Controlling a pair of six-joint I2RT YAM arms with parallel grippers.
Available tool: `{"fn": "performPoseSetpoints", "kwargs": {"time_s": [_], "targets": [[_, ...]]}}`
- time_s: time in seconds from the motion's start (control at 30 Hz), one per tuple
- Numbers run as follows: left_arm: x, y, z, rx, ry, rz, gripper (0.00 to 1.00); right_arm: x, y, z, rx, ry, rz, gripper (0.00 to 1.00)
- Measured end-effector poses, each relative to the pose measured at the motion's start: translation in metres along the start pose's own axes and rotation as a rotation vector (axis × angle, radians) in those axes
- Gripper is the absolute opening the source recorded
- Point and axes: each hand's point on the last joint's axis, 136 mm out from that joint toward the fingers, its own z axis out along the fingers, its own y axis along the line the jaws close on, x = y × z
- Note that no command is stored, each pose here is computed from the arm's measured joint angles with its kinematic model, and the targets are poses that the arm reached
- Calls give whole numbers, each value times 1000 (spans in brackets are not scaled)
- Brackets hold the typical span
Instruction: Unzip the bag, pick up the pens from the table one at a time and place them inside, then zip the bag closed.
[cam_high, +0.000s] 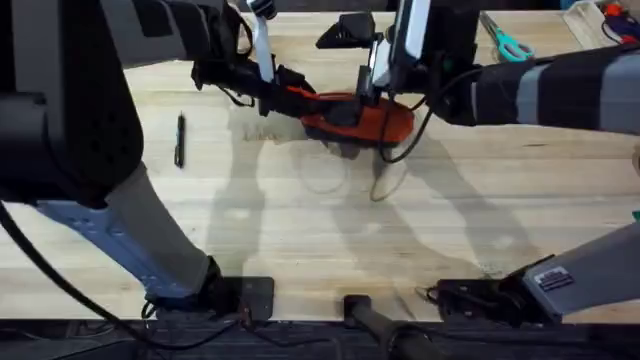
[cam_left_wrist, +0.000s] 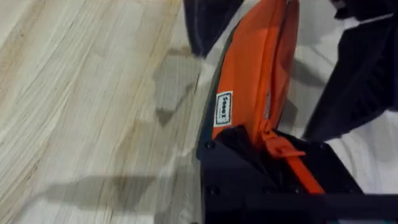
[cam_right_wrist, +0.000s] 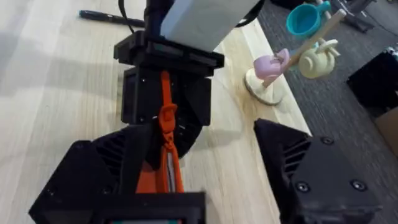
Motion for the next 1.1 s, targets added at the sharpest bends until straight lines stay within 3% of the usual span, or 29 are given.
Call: {"fn": "performPoseSetpoints", "kwargs": {"time_s": [0.2, 0.37, 0.57, 0.77, 0.83, 0.87, 1.03, 1.1], "targets": [[0, 1, 0, -4, 1, 5, 41, -27, -7, -16, -6, -71, -15, 997], [0, 1, 0, -4, 1, 5, 42, -33, -20, -36, 8, -102, 3, 997], [0, 1, 0, -4, 1, 5, 42, -26, -33, -57, 14, -118, 96, 998], [0, 1, 0, -4, 1, 5, 44, -1, -24, -67, -26, -52, 295, 997], [0, 1, 0, -5, 0, 7, 125, 7, -19, -70, -40, -31, 354, 997], [-1, 2, 0, -5, -3, 9, 220, 10, -18, -71, -42, -22, 376, 997], [-2, 2, 0, -4, -9, 6, 939, 16, -20, -76, -33, -8, 406, 997], [-2, 2, 0, -4, -9, 7, 989, 16, -20, -76, -33, -8, 407, 997]]}}
